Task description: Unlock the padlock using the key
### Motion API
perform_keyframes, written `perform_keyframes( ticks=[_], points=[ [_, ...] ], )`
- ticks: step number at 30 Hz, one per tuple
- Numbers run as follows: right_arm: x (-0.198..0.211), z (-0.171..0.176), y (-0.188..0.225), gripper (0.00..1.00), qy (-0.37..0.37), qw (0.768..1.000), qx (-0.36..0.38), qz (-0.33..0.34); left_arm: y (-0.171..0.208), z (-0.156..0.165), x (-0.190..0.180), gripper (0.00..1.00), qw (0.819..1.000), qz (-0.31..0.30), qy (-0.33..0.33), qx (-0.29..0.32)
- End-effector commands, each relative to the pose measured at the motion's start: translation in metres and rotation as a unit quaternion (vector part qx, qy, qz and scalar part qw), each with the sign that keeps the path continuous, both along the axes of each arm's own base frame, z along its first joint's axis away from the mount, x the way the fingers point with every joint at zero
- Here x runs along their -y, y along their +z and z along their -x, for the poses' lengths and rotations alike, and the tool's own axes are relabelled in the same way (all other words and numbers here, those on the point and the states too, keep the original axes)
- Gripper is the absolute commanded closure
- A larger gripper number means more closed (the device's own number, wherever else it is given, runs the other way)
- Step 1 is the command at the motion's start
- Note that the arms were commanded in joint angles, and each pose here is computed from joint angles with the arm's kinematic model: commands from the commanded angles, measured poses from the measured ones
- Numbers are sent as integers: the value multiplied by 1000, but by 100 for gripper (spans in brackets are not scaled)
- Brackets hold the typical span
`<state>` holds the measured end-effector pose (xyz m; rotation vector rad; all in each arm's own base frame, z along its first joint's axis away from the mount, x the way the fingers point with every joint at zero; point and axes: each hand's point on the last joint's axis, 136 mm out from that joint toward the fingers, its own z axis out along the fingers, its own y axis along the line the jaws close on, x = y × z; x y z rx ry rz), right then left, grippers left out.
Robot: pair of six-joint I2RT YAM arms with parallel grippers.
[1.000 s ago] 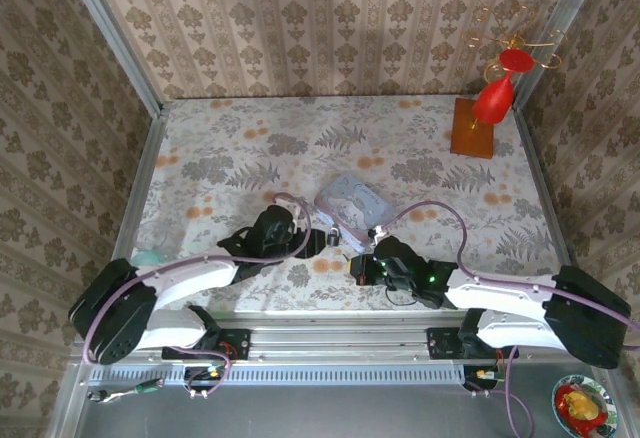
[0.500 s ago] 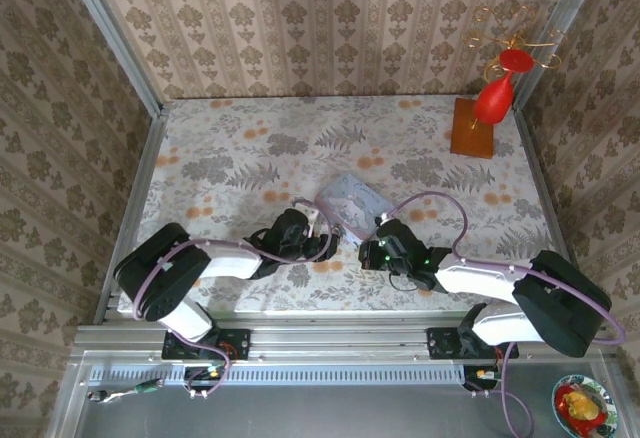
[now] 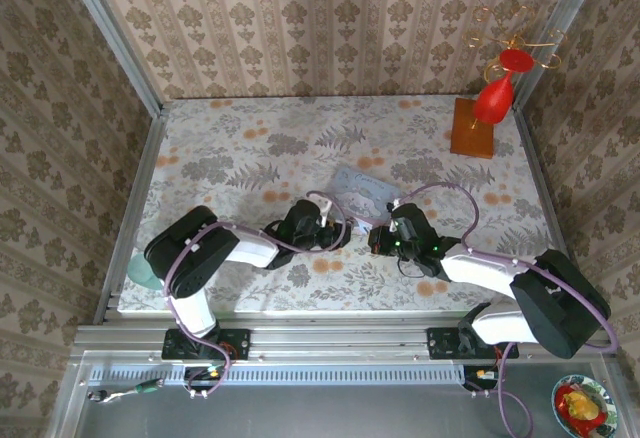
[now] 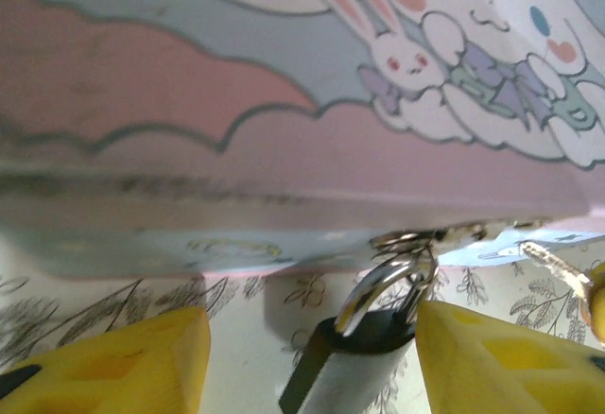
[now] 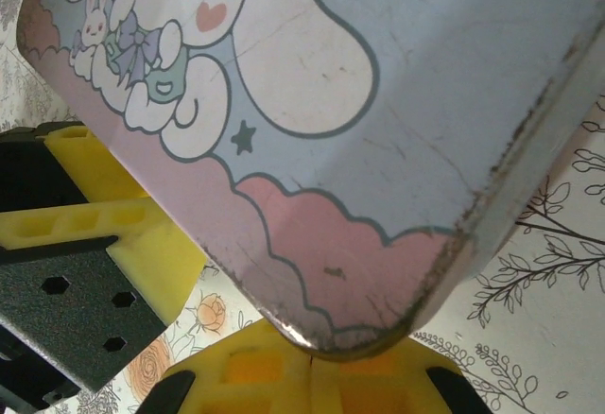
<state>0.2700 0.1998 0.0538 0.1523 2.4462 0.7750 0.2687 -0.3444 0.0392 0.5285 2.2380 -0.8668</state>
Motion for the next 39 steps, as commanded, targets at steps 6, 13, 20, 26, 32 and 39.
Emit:
perform_keyframes(
  ticks=[6, 13, 20, 26, 32, 39],
  points=[
    [1, -9, 6, 100, 8, 1000, 11, -8, -2, 3, 27, 59, 999, 31, -34, -21],
    [4, -20, 7, 100, 9, 1000, 9, -19, 8, 2, 40, 86, 996, 73, -34, -38],
    [12, -31, 7, 100, 2, 1000, 11, -23, 39, 13, 45, 100, 985, 127, -16, -115],
    [13, -40, 2, 100, 17, 1000, 17, -3, 54, 28, 55, 100, 959, 183, -3, -218],
    [5, -30, 14, 100, 14, 998, 12, -63, 63, 24, 60, 100, 934, 236, 23, -267],
    [11, 2, 23, 100, -18, 990, -5, -143, 72, 13, 52, 100, 912, 292, 60, -283]
  ],
)
